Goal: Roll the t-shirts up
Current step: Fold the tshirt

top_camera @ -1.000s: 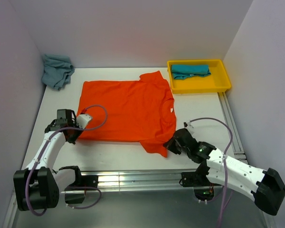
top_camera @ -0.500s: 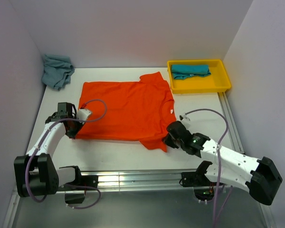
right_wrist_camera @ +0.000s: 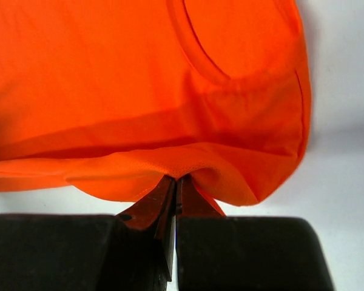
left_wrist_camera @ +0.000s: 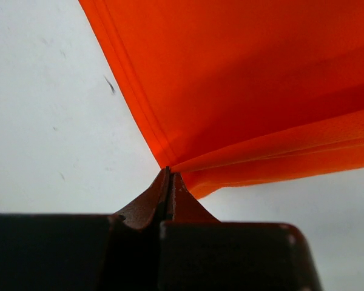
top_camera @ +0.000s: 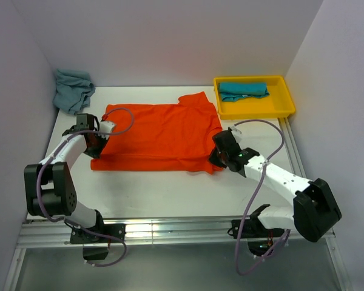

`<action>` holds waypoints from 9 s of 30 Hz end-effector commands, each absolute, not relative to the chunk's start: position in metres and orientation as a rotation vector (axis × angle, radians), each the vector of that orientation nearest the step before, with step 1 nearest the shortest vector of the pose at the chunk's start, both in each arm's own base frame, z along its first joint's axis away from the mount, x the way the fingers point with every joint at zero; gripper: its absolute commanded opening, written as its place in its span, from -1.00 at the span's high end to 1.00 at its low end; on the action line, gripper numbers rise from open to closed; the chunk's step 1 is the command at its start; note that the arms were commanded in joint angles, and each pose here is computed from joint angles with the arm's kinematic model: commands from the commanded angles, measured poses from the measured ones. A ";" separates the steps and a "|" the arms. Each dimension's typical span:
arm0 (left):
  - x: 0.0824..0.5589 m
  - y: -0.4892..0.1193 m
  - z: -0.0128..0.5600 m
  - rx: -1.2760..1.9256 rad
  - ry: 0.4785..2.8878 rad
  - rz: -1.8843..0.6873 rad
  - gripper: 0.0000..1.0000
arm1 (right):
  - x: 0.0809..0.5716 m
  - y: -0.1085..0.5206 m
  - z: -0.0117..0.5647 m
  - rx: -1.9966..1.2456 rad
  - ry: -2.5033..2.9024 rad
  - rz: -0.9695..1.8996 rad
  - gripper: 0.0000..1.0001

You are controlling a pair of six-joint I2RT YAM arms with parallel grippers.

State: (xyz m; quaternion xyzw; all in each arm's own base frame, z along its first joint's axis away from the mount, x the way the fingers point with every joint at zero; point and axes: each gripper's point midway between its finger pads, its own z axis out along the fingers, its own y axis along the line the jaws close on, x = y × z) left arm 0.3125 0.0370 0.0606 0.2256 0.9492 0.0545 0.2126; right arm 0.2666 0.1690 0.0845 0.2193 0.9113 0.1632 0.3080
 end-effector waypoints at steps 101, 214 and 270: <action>0.330 0.020 0.117 0.443 2.517 0.154 -0.04 | 0.279 0.167 0.068 0.613 2.404 0.469 0.09; 0.344 0.013 0.090 0.521 2.592 0.090 -0.13 | 0.399 0.165 0.102 0.664 2.277 0.488 0.15; 0.345 0.015 0.092 0.517 2.582 0.108 -0.18 | 0.429 0.248 0.052 0.467 2.459 0.408 0.64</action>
